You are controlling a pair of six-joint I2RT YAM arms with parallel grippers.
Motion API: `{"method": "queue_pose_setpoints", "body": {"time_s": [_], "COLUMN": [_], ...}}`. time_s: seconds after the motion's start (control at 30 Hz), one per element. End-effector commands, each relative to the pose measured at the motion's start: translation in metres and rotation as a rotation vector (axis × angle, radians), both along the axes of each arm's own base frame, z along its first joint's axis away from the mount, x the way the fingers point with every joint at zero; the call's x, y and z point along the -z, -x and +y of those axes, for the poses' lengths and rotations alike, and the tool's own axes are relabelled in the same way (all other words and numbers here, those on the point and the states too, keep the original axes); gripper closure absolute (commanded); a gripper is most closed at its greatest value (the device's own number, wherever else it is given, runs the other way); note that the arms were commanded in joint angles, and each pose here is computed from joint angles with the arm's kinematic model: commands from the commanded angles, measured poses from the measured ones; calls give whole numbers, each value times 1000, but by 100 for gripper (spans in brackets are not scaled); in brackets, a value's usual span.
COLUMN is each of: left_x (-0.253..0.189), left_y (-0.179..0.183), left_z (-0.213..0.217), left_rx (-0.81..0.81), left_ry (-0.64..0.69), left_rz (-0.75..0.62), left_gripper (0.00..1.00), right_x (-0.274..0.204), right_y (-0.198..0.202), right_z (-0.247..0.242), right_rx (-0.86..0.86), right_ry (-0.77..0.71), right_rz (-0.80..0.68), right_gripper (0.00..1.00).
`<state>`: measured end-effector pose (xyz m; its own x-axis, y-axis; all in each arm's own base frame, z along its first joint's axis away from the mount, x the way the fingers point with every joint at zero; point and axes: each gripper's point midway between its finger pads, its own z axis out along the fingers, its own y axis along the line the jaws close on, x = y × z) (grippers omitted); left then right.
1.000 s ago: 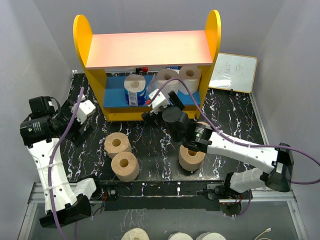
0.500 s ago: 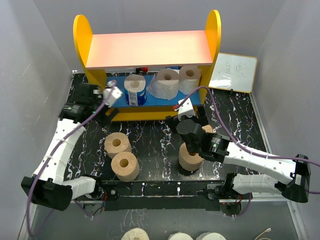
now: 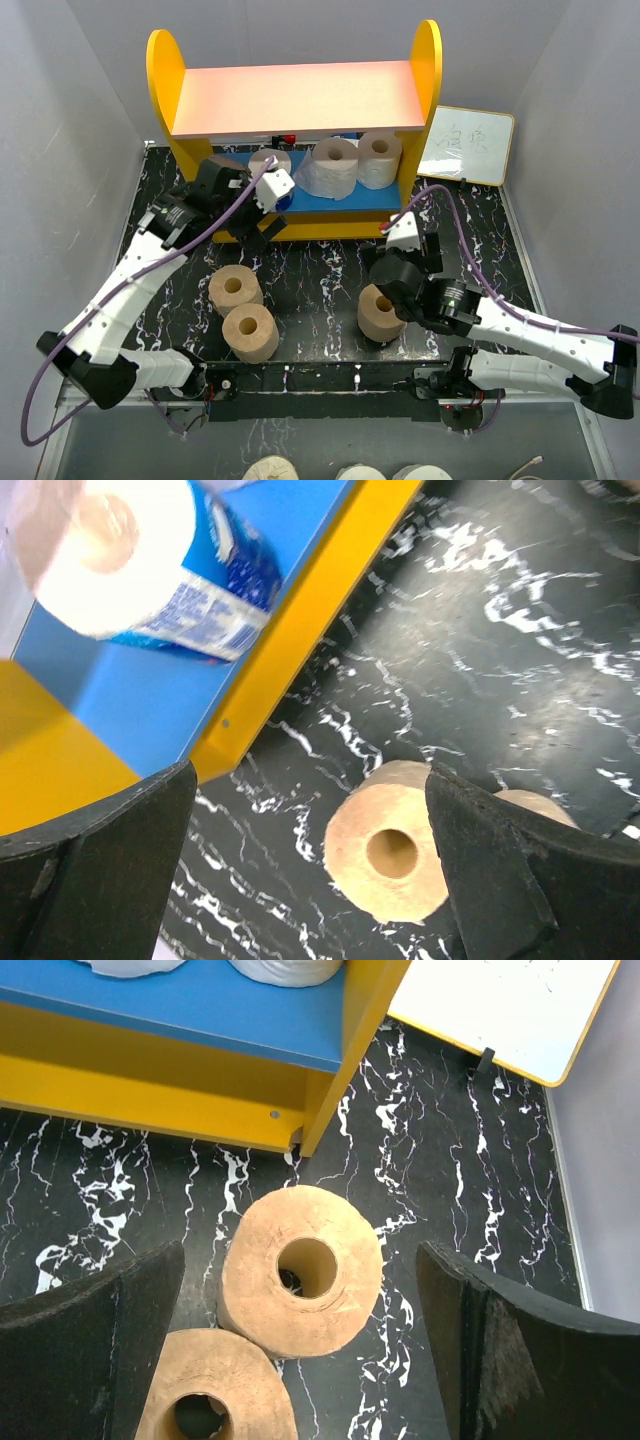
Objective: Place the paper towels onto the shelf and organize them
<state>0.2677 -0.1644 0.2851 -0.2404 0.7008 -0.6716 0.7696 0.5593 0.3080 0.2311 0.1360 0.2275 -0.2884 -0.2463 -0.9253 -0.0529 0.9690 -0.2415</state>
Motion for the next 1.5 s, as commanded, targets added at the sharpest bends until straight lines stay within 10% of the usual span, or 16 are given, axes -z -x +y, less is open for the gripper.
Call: {"method": "queue_pose_setpoints", "body": {"time_s": [0.0, 0.27, 0.63, 1.03, 1.47], "left_x": [2, 21, 13, 33, 33], "left_y": [41, 12, 16, 15, 14], "left_z": [-2, 69, 121, 134, 138], "left_rx": [90, -319, -533, -586, -605], "left_ry": [66, 124, 195, 161, 166], "left_rz": [74, 20, -17, 11, 12], "left_gripper": [2, 1, 1, 1, 1], "right_x": [-12, 11, 56, 105, 106], "right_y": [7, 30, 98, 96, 94], "right_z": [14, 68, 128, 66, 65], "right_rx": [-99, -298, -305, -97, -77], "right_ry": [-123, 225, 464, 554, 542], "right_rz": [6, 417, 564, 499, 478], "right_gripper": [6, 13, 15, 15, 38]}}
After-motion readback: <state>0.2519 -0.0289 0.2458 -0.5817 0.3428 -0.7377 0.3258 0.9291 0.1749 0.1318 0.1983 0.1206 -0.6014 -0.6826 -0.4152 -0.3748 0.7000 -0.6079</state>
